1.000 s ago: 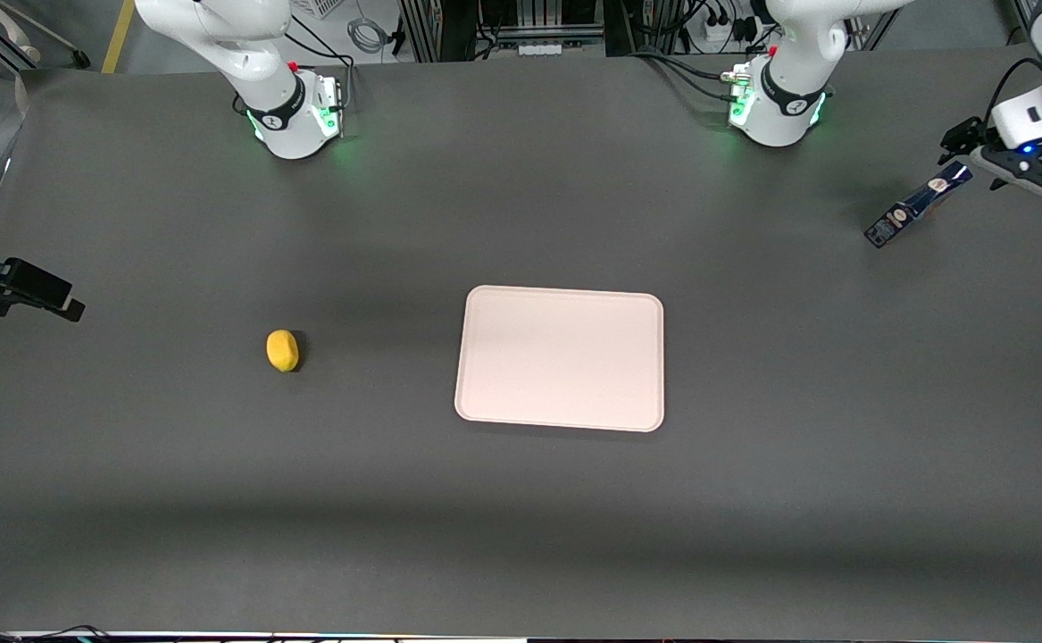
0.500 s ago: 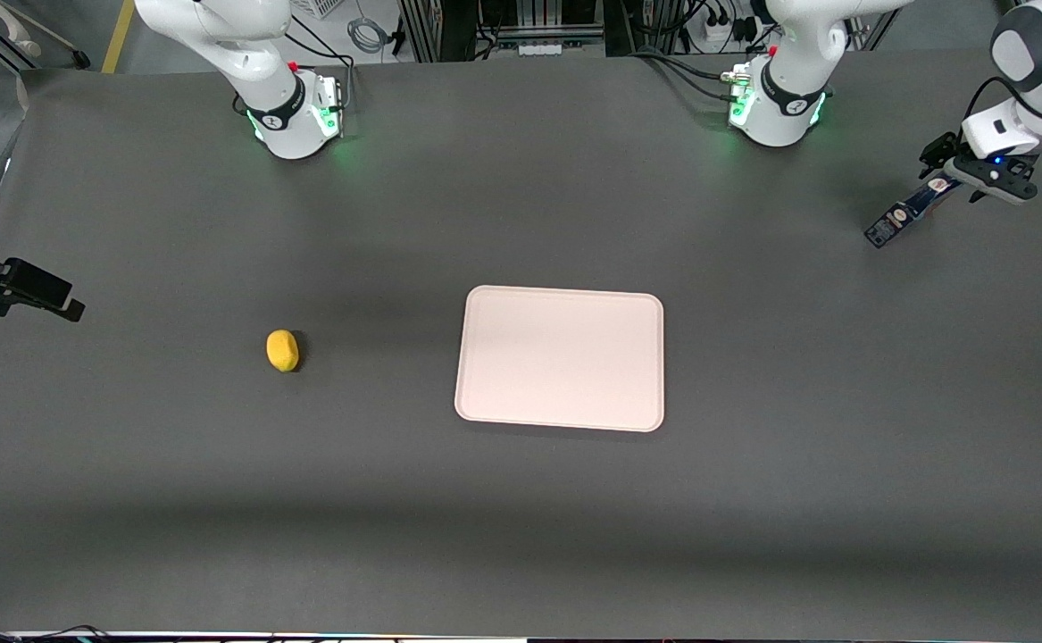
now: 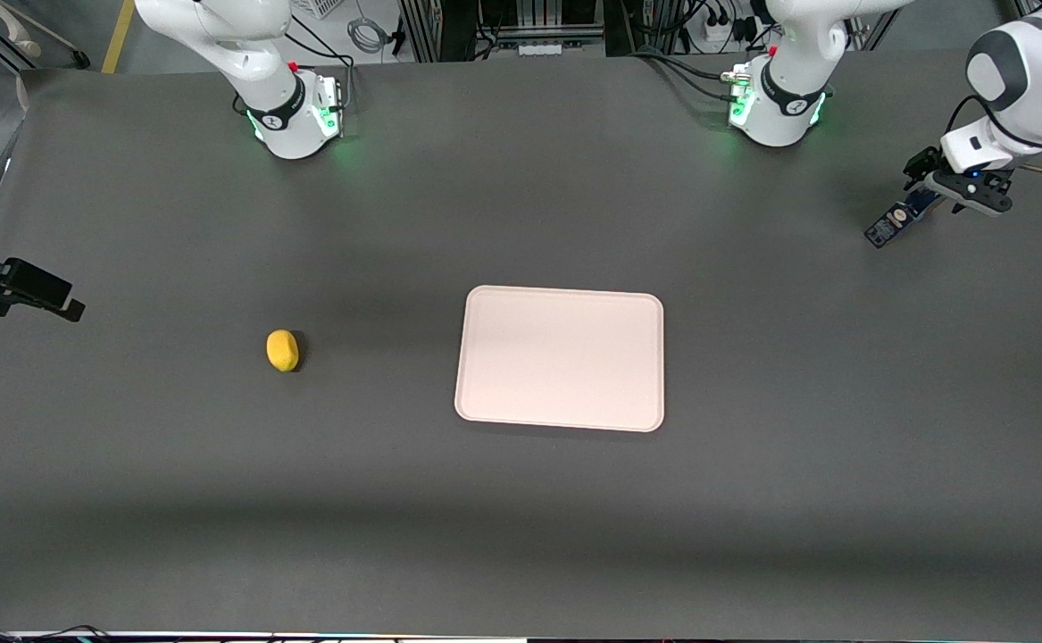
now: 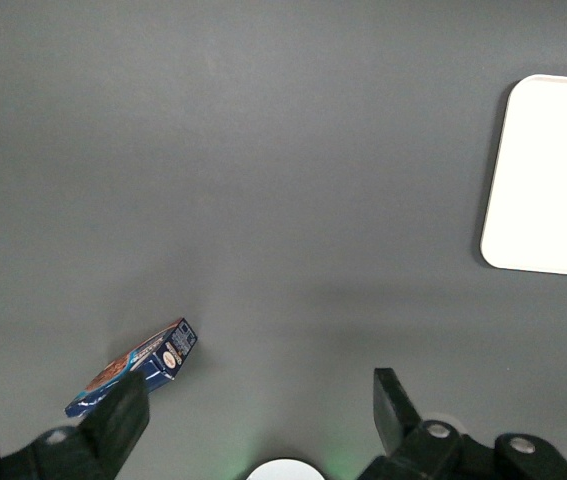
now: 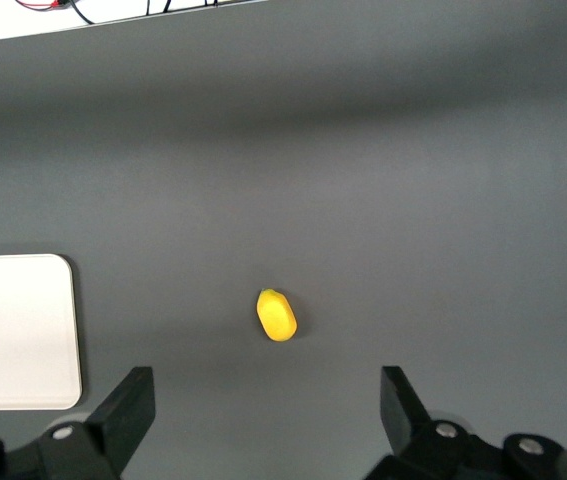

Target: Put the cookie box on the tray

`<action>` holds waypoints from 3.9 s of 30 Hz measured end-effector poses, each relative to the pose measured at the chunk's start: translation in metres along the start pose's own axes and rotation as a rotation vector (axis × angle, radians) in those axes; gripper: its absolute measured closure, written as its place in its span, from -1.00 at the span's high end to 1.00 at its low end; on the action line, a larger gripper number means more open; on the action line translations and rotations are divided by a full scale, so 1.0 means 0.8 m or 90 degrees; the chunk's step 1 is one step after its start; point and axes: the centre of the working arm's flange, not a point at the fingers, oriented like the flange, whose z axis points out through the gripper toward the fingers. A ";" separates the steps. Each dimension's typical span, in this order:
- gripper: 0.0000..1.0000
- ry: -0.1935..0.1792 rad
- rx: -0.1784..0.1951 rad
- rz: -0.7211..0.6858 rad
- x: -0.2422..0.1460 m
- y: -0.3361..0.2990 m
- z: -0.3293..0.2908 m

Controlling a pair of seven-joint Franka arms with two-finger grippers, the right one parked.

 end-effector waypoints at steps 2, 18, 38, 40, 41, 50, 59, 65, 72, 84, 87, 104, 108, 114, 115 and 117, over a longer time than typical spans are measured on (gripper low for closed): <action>0.99 0.002 0.001 -0.005 -0.003 0.000 0.008; -0.49 -0.014 -0.016 -0.021 -0.015 -0.004 0.026; -0.49 0.014 -0.055 -0.103 0.086 -0.062 -0.179; -0.49 0.014 -0.052 -0.116 0.103 -0.063 -0.211; -0.49 0.013 -0.048 -0.124 0.111 -0.063 -0.229; -0.49 0.025 -0.029 -0.232 0.184 -0.031 -0.357; -0.49 0.009 -0.020 -0.322 0.294 0.096 -0.440; -0.49 -0.022 -0.046 -0.353 0.373 0.194 -0.413; -0.49 -0.049 -0.069 -0.375 0.457 0.272 -0.346; -0.49 -0.012 -0.125 -0.364 0.564 0.361 -0.226; -0.49 -0.006 -0.126 -0.347 0.581 0.373 -0.194; -0.49 0.019 -0.081 -0.309 0.628 0.383 -0.045; -0.53 0.017 -0.075 -0.302 0.631 0.383 -0.036; -0.31 0.026 -0.070 -0.299 0.637 0.381 -0.041; -0.22 0.027 -0.070 -0.299 0.638 0.380 -0.042; -0.01 0.030 -0.070 -0.301 0.640 0.379 -0.047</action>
